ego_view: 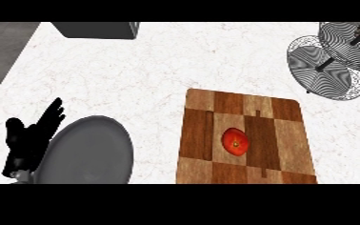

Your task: Pick the cupcake from the cutting board and place it in the tiered basket

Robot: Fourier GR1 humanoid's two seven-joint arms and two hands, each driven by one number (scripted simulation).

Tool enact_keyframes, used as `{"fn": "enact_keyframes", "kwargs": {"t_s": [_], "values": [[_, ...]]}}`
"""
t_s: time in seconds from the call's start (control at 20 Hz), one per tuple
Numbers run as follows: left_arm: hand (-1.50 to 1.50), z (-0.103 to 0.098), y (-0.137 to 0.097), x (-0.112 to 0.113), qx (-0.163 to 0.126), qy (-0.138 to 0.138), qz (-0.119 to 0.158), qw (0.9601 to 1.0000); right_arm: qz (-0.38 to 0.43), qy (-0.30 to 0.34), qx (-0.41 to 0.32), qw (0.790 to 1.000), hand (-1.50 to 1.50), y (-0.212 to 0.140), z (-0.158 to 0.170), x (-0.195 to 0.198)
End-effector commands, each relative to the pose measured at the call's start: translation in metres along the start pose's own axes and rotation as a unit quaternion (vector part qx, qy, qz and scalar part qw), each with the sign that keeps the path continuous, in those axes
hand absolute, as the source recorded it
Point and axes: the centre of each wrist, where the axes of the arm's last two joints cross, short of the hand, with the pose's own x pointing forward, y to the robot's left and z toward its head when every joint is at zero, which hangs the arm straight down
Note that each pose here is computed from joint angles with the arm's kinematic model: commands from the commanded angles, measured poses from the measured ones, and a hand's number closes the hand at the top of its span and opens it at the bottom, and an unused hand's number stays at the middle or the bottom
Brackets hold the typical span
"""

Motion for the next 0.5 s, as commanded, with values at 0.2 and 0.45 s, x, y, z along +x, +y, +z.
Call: {"fn": "enact_keyframes", "kwargs": {"t_s": [0.2, 0.45], "values": [[0.0, 0.002, 0.024, -0.013, 0.031, 0.025, 0.004, 0.9992, -0.182, 0.086, 0.017, 0.979, -1.5, -0.041, -0.016, -0.015], [0.0, 0.023, 0.026, -0.031, 0.039, 0.034, 0.004, 0.9986, -0.292, 0.069, -0.004, 0.954, -1.5, -0.048, -0.03, -0.05]]}}
